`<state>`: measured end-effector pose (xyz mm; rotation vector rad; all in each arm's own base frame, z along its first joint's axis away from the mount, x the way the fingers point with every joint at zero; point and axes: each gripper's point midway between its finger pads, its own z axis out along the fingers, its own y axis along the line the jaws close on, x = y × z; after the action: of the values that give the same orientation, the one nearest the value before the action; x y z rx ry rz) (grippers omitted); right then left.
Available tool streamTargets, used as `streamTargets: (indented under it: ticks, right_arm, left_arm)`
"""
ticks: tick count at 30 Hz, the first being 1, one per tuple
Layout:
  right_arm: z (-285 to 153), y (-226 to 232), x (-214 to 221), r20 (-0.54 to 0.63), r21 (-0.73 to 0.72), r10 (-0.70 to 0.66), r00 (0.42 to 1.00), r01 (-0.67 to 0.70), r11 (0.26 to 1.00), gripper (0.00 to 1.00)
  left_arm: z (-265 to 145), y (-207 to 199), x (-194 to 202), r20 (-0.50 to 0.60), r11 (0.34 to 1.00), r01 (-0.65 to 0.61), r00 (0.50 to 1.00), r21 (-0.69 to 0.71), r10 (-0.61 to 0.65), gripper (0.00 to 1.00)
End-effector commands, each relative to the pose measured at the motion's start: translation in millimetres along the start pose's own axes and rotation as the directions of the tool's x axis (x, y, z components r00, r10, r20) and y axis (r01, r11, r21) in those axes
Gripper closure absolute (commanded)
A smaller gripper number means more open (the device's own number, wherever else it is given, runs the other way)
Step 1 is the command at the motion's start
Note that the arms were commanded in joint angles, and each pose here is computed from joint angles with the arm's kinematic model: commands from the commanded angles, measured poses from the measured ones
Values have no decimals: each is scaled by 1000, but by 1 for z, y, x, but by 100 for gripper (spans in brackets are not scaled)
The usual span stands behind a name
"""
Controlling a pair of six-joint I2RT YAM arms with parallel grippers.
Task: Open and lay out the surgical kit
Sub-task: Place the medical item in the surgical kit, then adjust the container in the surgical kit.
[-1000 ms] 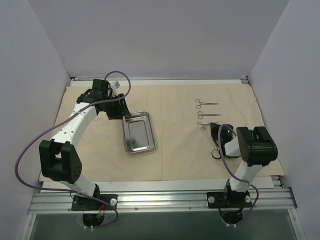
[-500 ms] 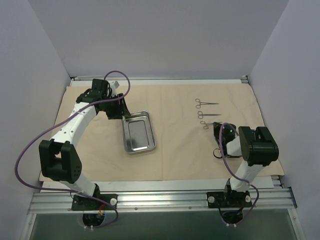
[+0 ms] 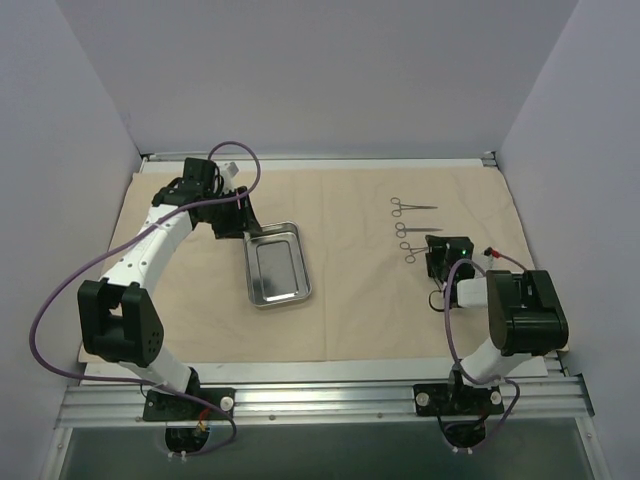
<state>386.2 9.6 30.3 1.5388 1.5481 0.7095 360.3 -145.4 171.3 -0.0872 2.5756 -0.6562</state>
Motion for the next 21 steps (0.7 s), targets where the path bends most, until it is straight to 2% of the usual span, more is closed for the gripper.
streamTargets:
  ticks: [1, 3, 4, 5, 7, 9, 11, 12, 14, 16, 17, 18, 19, 20, 21]
  right_arm:
    - [-13, -28, 0, -25, 209, -108, 994, 110, 972, 46]
    - [-21, -21, -6, -24, 245, -165, 986, 166, 955, 40]
    - [-30, -36, -8, -47, 331, -193, 980, 197, 923, 34]
    - [-29, -19, -10, -49, 321, -206, 977, 210, 924, 32]
    - [-38, -27, -11, -105, 390, -264, 959, 284, 876, 29]
    - [-41, 1, -15, -113, 358, -303, 946, 323, 876, 28]
    - [-47, 11, -13, -192, 338, -400, 896, 443, 831, 30]
    - [-48, 32, -10, -229, 304, -431, 873, 485, 820, 32]
    - [-47, 35, 3, -370, 270, -515, 773, 620, 737, 34]
    - [-56, 61, 17, -431, 214, -593, 680, 716, 665, 35]
    - [-60, 66, 31, -471, 143, -644, 603, 772, 619, 38]
    - [-63, 73, 41, -486, 90, -666, 566, 791, 605, 42]
    - [-64, 90, 52, -476, 20, -696, 537, 798, 602, 57]
    - [-64, 94, 63, -486, -32, -717, 500, 810, 586, 63]
    - [-69, 106, 90, -500, -132, -734, 461, 796, 590, 65]
  left_arm:
    - [-6, -2, -14, 42, 999, -30, 999, 16, 30, 37]
    - [-5, -3, -15, 40, 999, -45, 998, 18, 44, 37]
    - [-3, -2, -13, 29, 999, -48, 998, 15, 48, 37]
    - [-1, 0, -12, 19, 999, -50, 999, 11, 50, 37]
    - [3, 0, -10, 4, 998, -54, 999, 17, 54, 36]
    - [5, -1, -4, -23, 998, -50, 998, 24, 50, 37]
    - [16, -7, 8, -77, 999, -31, 996, 44, 35, 40]
    - [18, -9, 15, -110, 999, -22, 994, 42, 27, 41]
    - [31, -19, 29, -156, 999, -18, 987, 44, 24, 45]
    - [40, -27, 35, -168, 999, -21, 985, 40, 27, 46]
    - [46, -35, 42, -182, 999, -17, 983, 44, 25, 46]
    - [51, -40, 43, -183, 998, -9, 983, 56, 19, 49]
    - [61, -40, 47, -209, 998, 10, 978, 55, 2, 53]
    - [65, -45, 49, -224, 997, 28, 975, 68, -12, 57]
    - [70, -47, 54, -241, 997, 29, 971, 66, -12, 61]
